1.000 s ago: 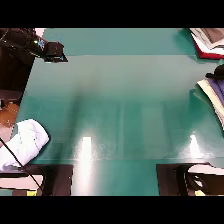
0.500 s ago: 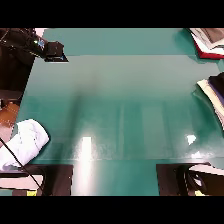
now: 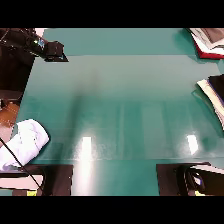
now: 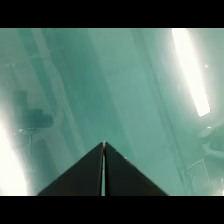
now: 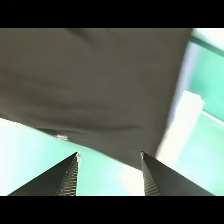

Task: Fold the shirts.

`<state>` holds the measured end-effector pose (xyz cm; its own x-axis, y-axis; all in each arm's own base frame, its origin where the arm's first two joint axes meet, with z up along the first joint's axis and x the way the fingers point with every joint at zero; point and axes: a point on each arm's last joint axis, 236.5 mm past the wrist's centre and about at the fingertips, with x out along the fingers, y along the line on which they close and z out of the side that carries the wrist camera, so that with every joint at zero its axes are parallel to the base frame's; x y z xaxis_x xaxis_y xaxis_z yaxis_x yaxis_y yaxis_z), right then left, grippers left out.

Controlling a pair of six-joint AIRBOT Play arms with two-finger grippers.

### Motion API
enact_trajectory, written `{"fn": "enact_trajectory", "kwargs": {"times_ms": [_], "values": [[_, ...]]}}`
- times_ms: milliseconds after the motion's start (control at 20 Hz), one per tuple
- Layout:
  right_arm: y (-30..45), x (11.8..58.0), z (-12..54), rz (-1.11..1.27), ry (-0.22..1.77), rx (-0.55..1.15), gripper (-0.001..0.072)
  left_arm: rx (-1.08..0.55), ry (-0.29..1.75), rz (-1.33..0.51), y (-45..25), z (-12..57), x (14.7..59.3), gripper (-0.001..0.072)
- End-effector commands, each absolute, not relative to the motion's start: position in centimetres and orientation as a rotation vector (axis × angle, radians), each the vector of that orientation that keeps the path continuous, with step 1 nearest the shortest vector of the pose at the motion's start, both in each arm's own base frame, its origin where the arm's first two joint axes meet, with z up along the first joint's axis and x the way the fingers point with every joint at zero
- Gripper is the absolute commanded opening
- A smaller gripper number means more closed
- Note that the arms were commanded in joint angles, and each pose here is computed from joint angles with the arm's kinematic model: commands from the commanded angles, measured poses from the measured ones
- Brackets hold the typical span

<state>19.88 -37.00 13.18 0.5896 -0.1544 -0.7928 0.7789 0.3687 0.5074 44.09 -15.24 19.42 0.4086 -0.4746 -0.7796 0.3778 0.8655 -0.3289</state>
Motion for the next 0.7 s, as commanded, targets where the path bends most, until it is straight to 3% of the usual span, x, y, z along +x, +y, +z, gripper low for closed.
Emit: {"fn": "enact_trajectory", "kwargs": {"times_ms": [0,50,100,150,250,450,650], "values": [[-35.2,24.7,18.1,-0.511,0.546,1.047,0.0434,-0.108,1.012,-0.538,-15.3,19.5,44.2,0.0025],[-33.8,26.6,19.3,-0.459,0.531,1.025,0.0388,-0.110,1.005,-0.536,-15.3,19.6,44.3,0.0025],[-32.2,28.5,20.2,-0.408,0.531,0.999,0.0230,-0.112,0.996,-0.534,-15.3,19.7,44.5,0.0025],[-30.3,30.2,20.7,-0.359,0.552,0.969,0.0144,-0.114,0.985,-0.532,-15.3,19.8,44.8,0.0024],[-25.8,33.5,21.5,-0.245,0.600,0.912,0.0020,-0.118,0.965,-0.528,-15.3,20.1,45.2,0.0025],[-14.3,38.4,23.3,0.016,0.700,0.779,0.0019,-0.125,0.933,-0.521,-15.4,20.5,45.8,0.0024],[-3.8,40.0,25.3,0.240,0.740,0.644,0.0019,-0.129,0.917,-0.519,-15.4,20.7,46.1,0.0024]]}}
